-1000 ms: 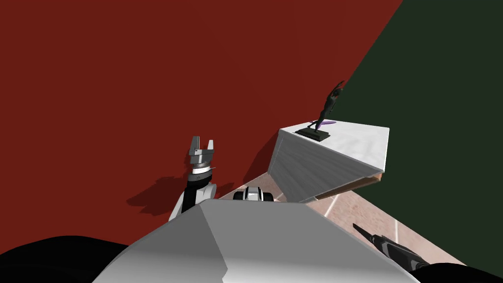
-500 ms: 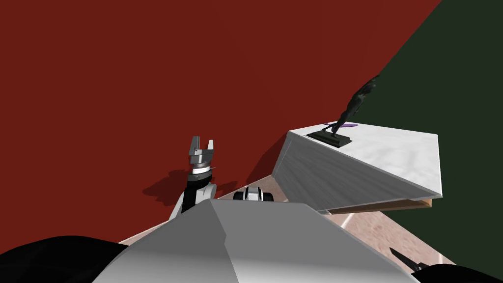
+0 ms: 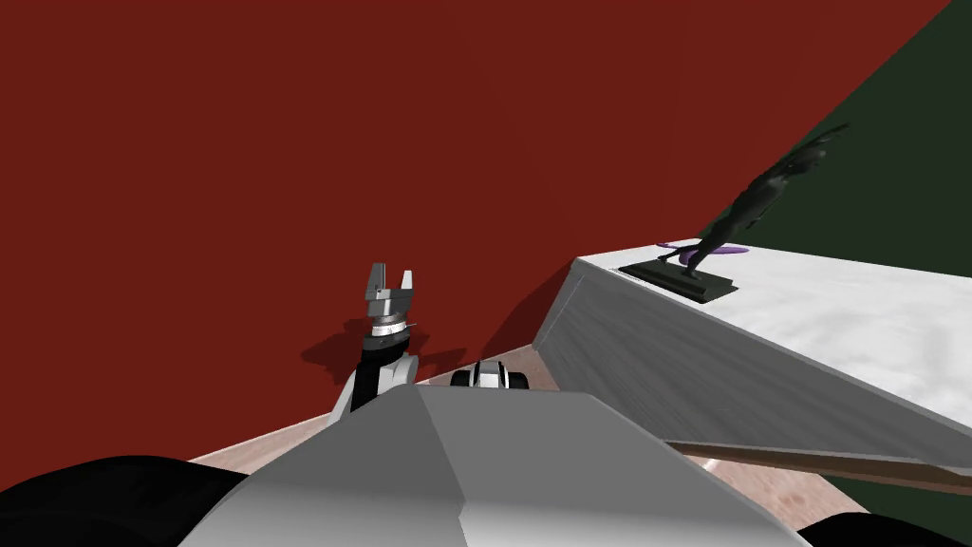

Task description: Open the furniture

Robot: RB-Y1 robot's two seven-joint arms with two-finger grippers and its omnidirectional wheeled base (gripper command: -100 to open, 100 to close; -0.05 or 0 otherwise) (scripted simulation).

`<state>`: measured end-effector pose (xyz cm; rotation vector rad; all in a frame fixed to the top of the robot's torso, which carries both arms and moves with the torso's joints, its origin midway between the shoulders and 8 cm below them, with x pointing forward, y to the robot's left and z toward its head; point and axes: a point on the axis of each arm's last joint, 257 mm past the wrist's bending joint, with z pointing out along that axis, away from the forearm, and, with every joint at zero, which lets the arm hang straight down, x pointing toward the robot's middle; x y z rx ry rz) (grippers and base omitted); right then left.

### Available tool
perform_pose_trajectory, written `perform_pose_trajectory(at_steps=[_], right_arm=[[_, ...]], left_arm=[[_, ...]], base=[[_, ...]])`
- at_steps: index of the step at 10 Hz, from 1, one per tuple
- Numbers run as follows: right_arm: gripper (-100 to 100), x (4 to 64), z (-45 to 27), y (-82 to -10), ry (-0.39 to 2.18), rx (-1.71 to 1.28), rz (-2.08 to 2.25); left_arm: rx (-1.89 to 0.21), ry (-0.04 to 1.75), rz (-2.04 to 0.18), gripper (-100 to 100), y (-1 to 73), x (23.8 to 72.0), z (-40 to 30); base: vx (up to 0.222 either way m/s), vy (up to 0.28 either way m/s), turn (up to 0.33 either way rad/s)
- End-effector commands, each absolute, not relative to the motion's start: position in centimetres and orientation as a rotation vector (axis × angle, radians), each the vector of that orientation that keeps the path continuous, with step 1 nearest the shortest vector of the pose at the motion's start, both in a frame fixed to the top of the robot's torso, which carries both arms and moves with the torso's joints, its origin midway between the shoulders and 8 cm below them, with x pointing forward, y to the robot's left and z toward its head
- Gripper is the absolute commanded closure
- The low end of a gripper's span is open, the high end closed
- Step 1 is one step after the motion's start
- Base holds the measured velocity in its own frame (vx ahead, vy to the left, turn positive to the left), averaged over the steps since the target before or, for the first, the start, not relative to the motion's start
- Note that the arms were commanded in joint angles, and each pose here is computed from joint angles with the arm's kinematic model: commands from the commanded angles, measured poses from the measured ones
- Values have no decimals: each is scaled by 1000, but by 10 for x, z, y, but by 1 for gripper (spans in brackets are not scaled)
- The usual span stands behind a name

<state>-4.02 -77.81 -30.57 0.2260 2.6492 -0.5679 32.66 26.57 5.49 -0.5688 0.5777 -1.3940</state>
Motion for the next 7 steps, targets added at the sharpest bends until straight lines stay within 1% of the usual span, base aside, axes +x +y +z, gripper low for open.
perform_pose_trajectory(at_steps=[1, 3, 4, 7], right_arm=[[-100, -63, -277, -810, 2702, 188, -696], [-100, -79, -246, -837, 2748, 134, -813], [-100, -82, -245, -839, 2749, 140, -819], [-100, -102, -204, -869, 2796, 92, -964]], left_arm=[[-569, 578, -1394, 0, 266, 327, 55], [-569, 578, -1394, 0, 266, 327, 55], [-569, 578, -1394, 0, 266, 327, 55], [-569, 578, -1394, 0, 266, 327, 55]], base=[[54, 11, 85], [48, 19, 161], [41, 12, 94], [39, 11, 158]])
